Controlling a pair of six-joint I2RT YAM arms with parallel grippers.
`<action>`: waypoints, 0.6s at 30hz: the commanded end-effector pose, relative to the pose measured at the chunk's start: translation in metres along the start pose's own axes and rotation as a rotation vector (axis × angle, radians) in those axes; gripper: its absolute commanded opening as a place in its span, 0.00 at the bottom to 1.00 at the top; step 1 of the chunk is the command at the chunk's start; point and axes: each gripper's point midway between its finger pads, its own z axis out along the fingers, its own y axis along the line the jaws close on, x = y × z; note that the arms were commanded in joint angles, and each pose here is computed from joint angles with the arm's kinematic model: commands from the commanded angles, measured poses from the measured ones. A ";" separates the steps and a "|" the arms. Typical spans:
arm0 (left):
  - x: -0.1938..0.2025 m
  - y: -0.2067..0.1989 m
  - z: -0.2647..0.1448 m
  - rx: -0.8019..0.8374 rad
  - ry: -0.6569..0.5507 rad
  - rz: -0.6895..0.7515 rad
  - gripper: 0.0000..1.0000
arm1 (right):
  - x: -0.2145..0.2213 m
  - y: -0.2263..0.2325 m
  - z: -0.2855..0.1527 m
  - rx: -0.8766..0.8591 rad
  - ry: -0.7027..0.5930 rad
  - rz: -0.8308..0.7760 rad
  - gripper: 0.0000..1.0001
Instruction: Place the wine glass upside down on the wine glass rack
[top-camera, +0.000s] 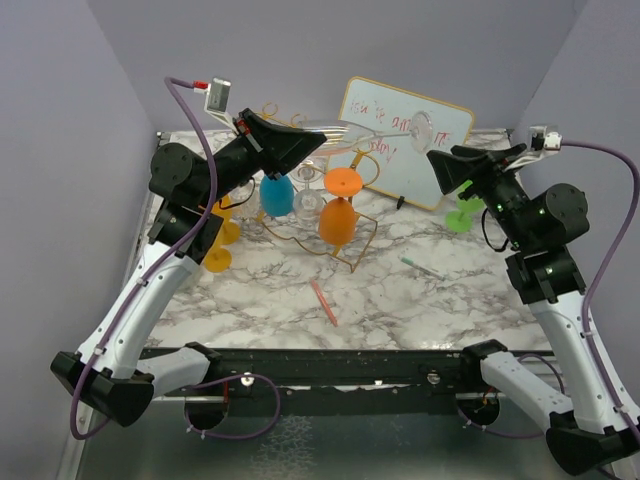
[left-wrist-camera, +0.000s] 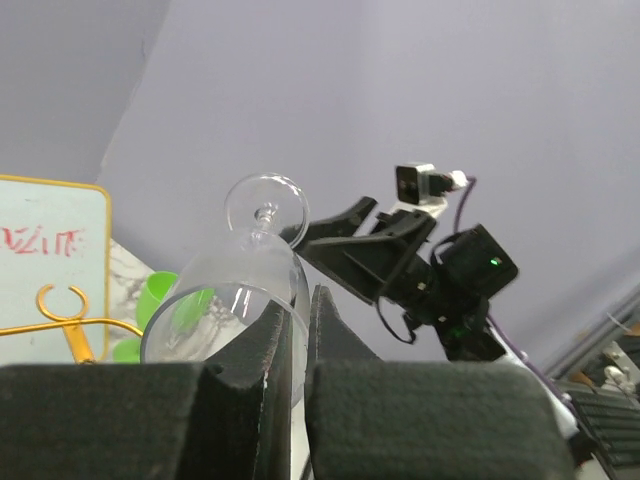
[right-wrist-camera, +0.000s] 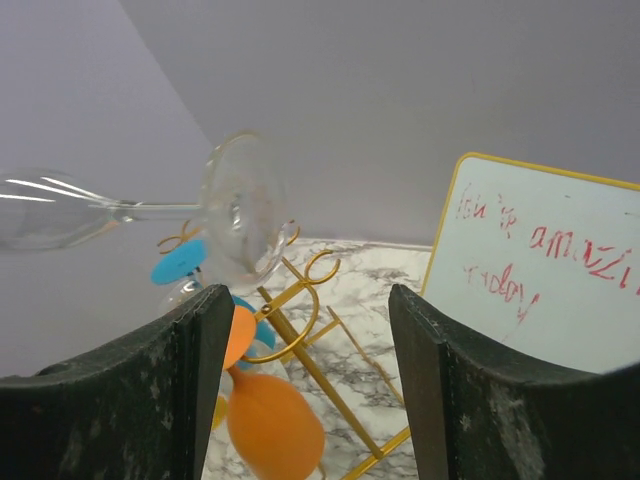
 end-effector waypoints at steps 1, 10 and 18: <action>-0.016 0.010 0.000 -0.056 -0.107 0.025 0.00 | -0.022 0.005 -0.011 0.022 -0.085 -0.002 0.74; -0.007 0.014 0.005 -0.043 -0.069 -0.010 0.00 | -0.024 0.035 -0.003 -0.154 -0.050 -0.081 0.84; 0.001 0.008 0.003 -0.013 -0.029 -0.047 0.00 | -0.018 0.022 0.025 -0.119 -0.032 -0.033 0.70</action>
